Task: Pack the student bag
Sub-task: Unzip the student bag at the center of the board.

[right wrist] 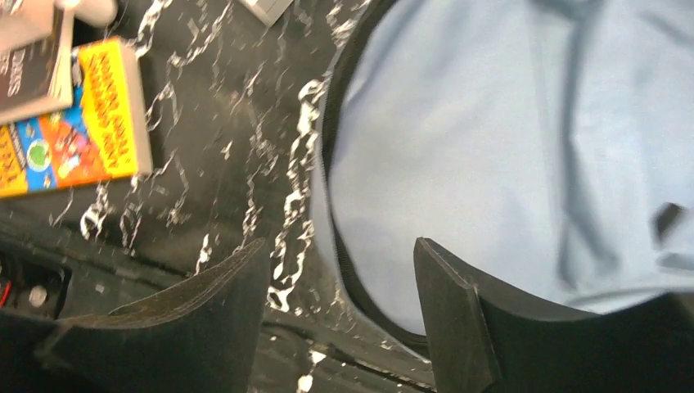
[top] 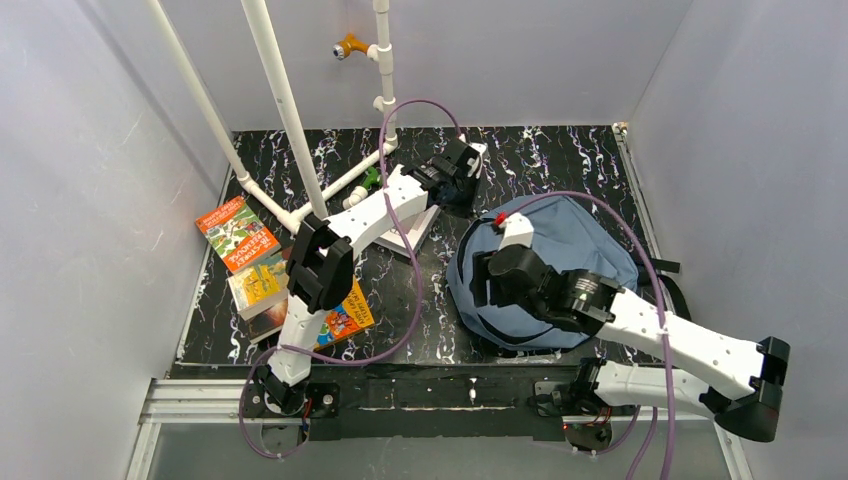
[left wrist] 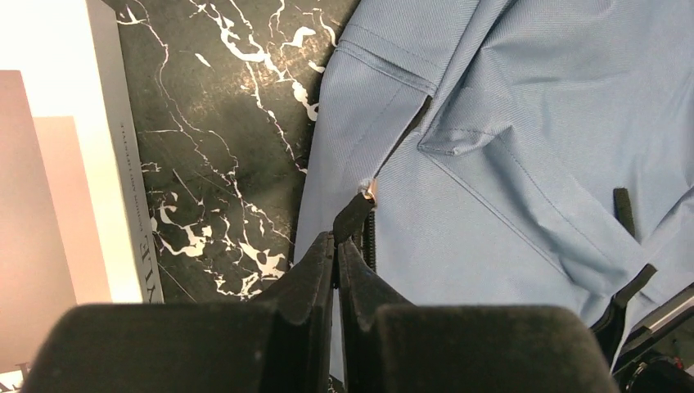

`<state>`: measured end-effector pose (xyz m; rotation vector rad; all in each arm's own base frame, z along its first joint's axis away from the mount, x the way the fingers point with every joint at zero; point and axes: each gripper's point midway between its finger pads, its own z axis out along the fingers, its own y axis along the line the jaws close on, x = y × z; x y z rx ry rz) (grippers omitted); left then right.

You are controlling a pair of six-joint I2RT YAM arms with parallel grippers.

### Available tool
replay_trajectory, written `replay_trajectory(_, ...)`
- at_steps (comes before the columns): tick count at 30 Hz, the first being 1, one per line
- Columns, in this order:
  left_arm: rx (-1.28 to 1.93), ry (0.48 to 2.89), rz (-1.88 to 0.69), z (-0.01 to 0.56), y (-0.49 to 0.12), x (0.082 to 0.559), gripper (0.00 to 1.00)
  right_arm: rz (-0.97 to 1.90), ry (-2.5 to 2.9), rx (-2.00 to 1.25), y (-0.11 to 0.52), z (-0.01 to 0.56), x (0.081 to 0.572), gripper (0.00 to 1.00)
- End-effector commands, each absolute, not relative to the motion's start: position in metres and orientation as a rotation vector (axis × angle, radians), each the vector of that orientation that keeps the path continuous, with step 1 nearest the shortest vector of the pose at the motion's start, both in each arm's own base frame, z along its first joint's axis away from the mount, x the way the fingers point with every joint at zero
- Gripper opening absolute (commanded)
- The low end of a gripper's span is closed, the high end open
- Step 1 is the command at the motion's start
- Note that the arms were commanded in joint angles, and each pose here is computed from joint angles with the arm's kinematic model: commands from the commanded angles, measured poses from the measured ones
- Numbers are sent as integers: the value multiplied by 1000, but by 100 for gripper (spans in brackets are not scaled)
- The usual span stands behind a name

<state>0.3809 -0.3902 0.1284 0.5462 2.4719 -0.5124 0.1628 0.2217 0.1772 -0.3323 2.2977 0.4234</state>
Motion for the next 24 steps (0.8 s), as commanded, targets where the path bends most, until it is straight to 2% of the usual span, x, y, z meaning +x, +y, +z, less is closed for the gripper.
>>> replay_trajectory(1,543,2436,-603,170,-389,365,12,132,2257,-213,164,193,185,73)
replay_trajectory(5,558,2420,-562,187,-372,355,53,111,2334,-170,150,173,190,73)
replay_trajectory(8,550,2421,-598,200,-361,336,73,150,2381,-188,149,161,194,73)
replay_trajectory(10,542,2437,-648,203,-353,318,90,155,2417,-217,153,150,193,71)
replay_trajectory(11,534,2447,-671,202,-349,308,93,162,2441,-253,156,143,191,70)
replay_trajectory(14,471,2482,-750,190,-336,277,96,221,2503,-350,172,129,185,65)
replay_trajectory(20,339,2528,-933,153,-331,232,73,365,2484,-385,197,124,185,65)
replay_trajectory(22,309,2519,-1006,150,-338,227,72,396,2483,-382,202,124,185,65)
replay_trajectory(24,304,2500,-1052,150,-344,225,75,413,2490,-382,205,121,184,65)
